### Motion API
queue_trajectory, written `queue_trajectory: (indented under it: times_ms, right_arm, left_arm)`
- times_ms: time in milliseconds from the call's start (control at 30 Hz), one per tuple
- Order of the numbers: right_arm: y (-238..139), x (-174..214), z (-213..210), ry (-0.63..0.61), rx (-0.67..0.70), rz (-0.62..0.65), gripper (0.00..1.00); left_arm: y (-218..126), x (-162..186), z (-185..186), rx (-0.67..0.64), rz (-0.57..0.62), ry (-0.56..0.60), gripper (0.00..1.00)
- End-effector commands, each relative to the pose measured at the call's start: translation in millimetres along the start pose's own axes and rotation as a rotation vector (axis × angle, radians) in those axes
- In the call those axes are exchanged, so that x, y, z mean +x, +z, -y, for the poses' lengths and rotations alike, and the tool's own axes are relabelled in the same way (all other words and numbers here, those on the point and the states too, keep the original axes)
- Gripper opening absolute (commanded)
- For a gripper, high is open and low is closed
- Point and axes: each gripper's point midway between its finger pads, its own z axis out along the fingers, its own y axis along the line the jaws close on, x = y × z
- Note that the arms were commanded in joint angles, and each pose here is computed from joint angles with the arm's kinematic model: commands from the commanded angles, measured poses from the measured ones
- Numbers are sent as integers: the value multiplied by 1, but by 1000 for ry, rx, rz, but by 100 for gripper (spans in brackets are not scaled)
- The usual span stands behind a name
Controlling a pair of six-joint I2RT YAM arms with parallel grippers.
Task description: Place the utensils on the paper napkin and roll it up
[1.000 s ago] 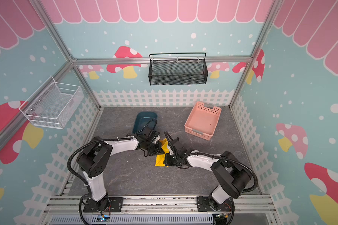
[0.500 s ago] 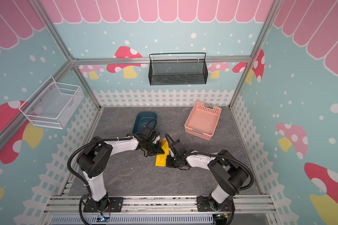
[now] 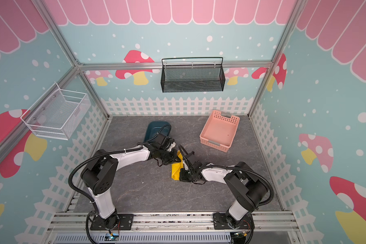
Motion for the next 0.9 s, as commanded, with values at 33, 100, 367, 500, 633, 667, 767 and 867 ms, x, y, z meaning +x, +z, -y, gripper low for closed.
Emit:
queue_trajectory:
  times_ms: [33, 100, 367, 500, 633, 667, 767, 867]
  right_arm:
    - [7, 12, 18, 16, 47, -35, 9]
    - [7, 13, 17, 19, 43, -35, 8]
    - [4, 12, 15, 24, 24, -17, 8]
    - [3, 12, 14, 22, 15, -9, 8]
    - [3, 12, 15, 23, 9, 1, 8]
    - [3, 12, 14, 22, 8, 2, 8]
    - [3, 12, 14, 22, 5, 3, 8]
    - [2, 12, 14, 21, 3, 9, 8]
  left_arm:
    - [4, -7, 16, 16, 13, 5, 0]
    - [10, -8, 18, 21, 10, 6, 0]
    - [34, -11, 20, 47, 3, -15, 0]
    - [42, -11, 19, 58, 0, -27, 0]
    - [50, -11, 13, 50, 5, -39, 0]
    - [52, -10, 11, 50, 4, -44, 0]
    - [58, -10, 8, 59, 9, -62, 0]
    - [61, -11, 3, 59, 20, -83, 0]
